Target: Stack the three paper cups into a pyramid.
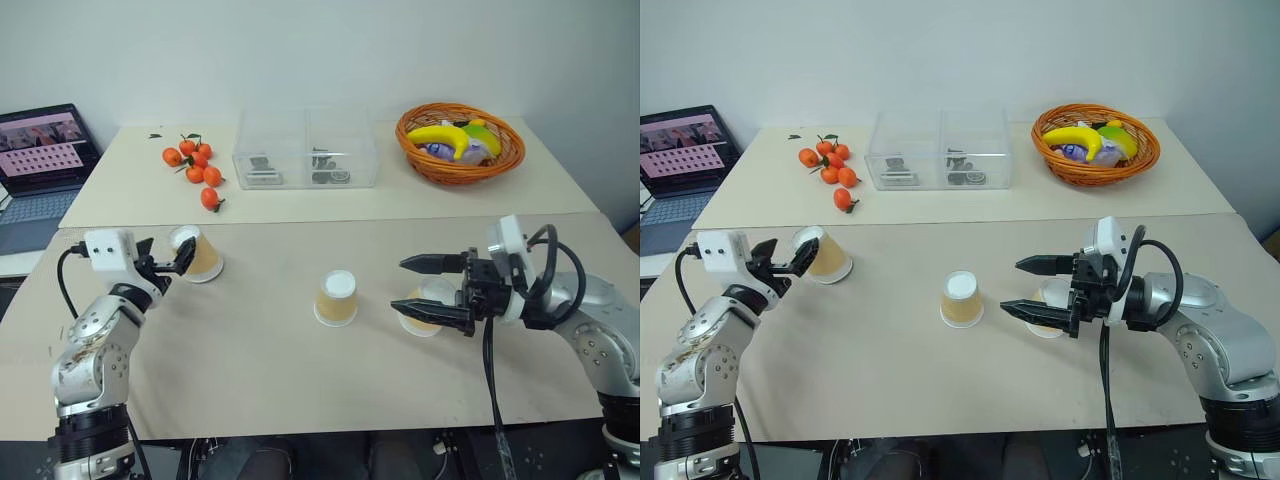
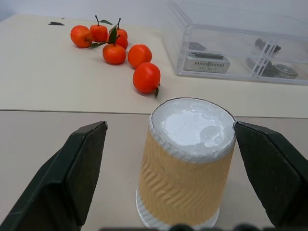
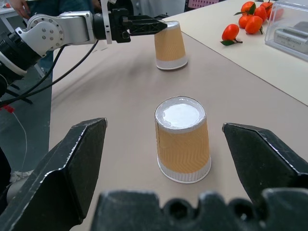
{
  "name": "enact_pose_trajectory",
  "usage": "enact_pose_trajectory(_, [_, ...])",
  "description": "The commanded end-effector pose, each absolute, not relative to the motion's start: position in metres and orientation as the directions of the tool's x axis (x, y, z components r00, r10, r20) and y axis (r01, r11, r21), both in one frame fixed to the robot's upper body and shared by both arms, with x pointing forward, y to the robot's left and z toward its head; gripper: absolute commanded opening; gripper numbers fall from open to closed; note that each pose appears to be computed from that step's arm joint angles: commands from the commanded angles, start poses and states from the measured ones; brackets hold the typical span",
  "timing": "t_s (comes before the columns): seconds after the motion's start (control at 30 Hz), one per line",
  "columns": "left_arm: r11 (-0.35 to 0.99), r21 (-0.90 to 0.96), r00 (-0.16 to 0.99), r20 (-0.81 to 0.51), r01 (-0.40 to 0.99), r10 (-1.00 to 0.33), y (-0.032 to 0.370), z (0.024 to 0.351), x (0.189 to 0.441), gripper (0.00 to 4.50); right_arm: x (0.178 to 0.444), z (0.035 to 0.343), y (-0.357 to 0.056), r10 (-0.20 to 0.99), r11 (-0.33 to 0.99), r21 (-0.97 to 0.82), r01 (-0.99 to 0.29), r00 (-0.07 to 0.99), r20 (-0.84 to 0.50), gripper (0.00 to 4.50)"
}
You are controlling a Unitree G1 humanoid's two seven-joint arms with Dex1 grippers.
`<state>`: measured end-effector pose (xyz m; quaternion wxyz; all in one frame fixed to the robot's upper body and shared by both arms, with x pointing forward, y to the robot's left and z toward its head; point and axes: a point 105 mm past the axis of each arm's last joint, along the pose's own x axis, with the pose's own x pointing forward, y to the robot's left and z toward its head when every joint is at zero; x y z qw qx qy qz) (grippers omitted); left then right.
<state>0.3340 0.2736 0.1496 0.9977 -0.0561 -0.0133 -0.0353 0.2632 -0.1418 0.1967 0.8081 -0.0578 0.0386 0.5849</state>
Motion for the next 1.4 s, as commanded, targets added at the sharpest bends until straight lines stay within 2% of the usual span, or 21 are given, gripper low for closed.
enact_pose_trajectory(0.03, [0.993, -0.098, 0.996, 0.068, 0.061, -0.054, 0.277, 0.156, 0.331, 4.48, 0.261, 0.208, -0.144, 0.94, 0.311, -0.092, -0.946, 0.32, -0.114, 4.5])
enact_pose_trajectory(0.17, [0.994, -0.093, 0.995, 0.083, 0.059, -0.051, 0.277, 0.16, 0.328, 4.48, 0.264, 0.208, -0.145, 0.94, 0.312, -0.089, -0.946, 0.321, -0.113, 4.5])
enact_pose_trajectory(0.33, [0.993, -0.04, 0.984, 0.142, 0.114, -0.107, 0.267, 0.177, 0.311, 4.48, 0.266, 0.207, -0.147, 0.941, 0.312, -0.078, -0.947, 0.32, -0.115, 4.5])
enact_pose_trajectory(0.53, [0.996, -0.065, 0.975, 0.218, 0.061, -0.045, 0.277, 0.194, 0.303, 4.48, 0.268, 0.201, -0.149, 0.939, 0.315, -0.059, -0.947, 0.32, -0.122, 4.5])
enact_pose_trajectory(0.93, [0.992, -0.045, 0.981, 0.161, 0.118, -0.109, 0.256, 0.18, 0.317, 4.48, 0.267, 0.203, -0.147, 0.941, 0.316, -0.06, -0.947, 0.321, -0.11, 4.5])
enact_pose_trajectory(1.4, [0.995, -0.053, 0.988, 0.137, 0.08, -0.072, 0.268, 0.168, 0.329, 4.48, 0.265, 0.202, -0.15, 0.932, 0.342, -0.058, -0.938, 0.347, -0.104, 4.5])
